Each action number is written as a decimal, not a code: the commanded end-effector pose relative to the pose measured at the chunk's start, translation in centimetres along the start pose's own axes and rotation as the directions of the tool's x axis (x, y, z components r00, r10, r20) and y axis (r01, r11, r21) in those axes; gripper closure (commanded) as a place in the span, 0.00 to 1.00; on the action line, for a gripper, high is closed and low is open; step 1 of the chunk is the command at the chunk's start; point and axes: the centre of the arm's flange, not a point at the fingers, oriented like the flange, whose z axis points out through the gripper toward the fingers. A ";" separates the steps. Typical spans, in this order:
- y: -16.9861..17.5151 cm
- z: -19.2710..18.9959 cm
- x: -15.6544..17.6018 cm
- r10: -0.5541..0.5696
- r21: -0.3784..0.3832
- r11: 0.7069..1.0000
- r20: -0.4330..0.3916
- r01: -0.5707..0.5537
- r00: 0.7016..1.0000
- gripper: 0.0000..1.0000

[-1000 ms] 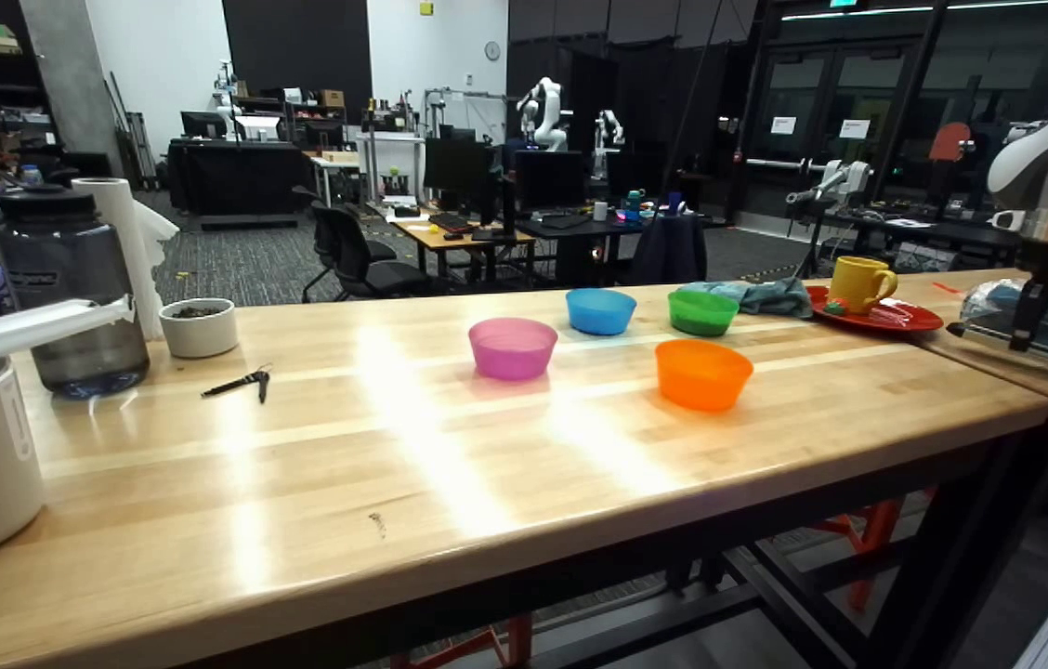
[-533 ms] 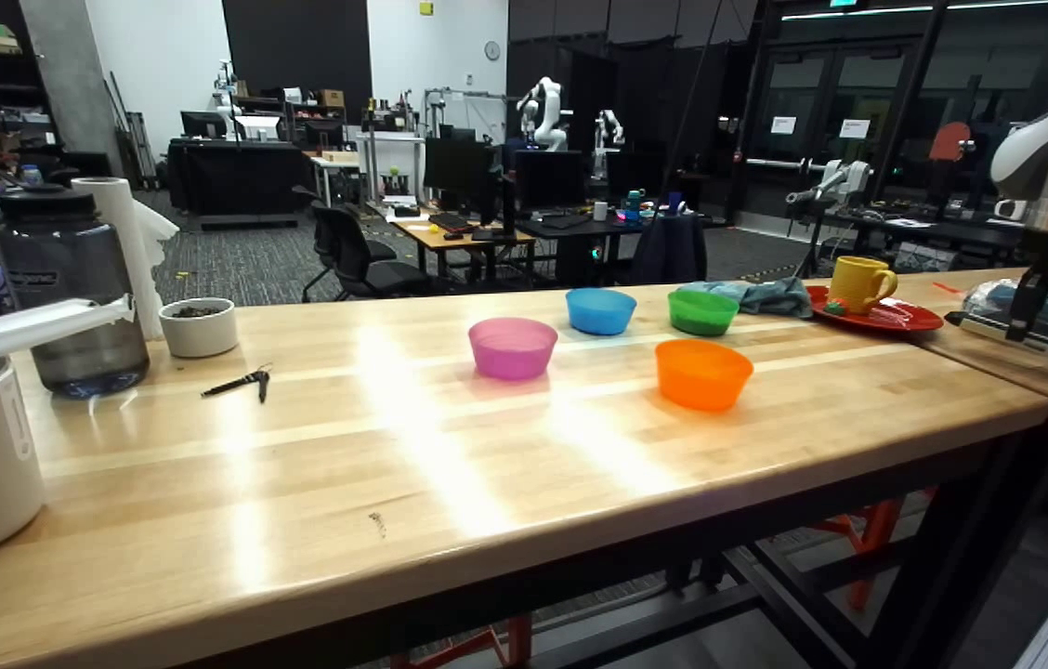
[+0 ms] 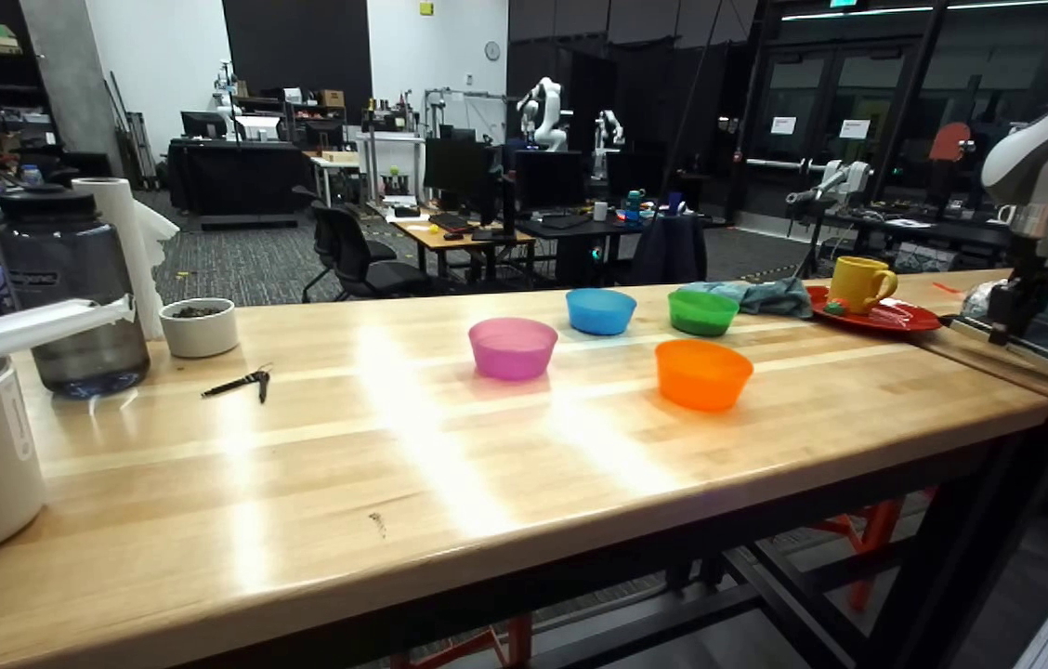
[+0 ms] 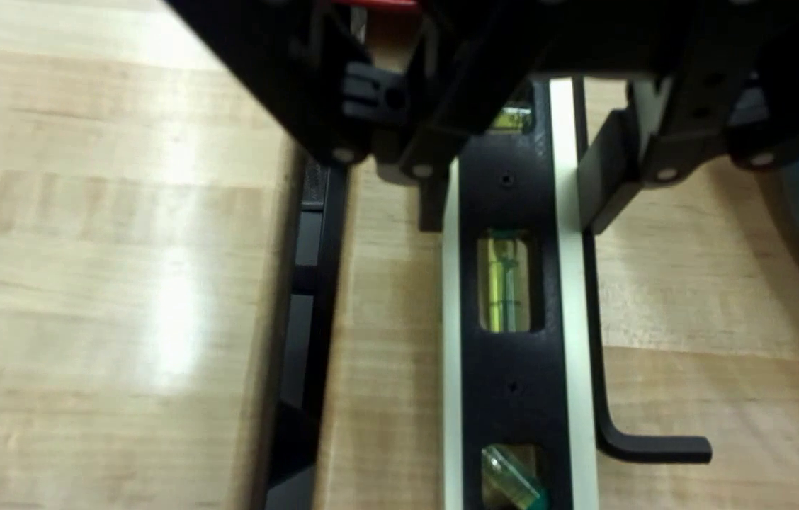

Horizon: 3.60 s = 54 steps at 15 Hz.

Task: Move the black object to the left

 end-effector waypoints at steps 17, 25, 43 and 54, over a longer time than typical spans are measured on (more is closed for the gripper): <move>0.3 0.2 -0.3 0.562 -0.052 0.827 0.048 -0.559 0.826 0.77; 0.5 0.1 0.1 0.600 -0.057 0.800 0.047 -0.598 0.799 0.04; 1.2 2.7 -1.1 0.577 0.040 0.813 0.080 -0.581 0.813 0.00; 1.1 3.6 -0.8 0.543 0.057 0.834 0.089 -0.548 0.835 0.50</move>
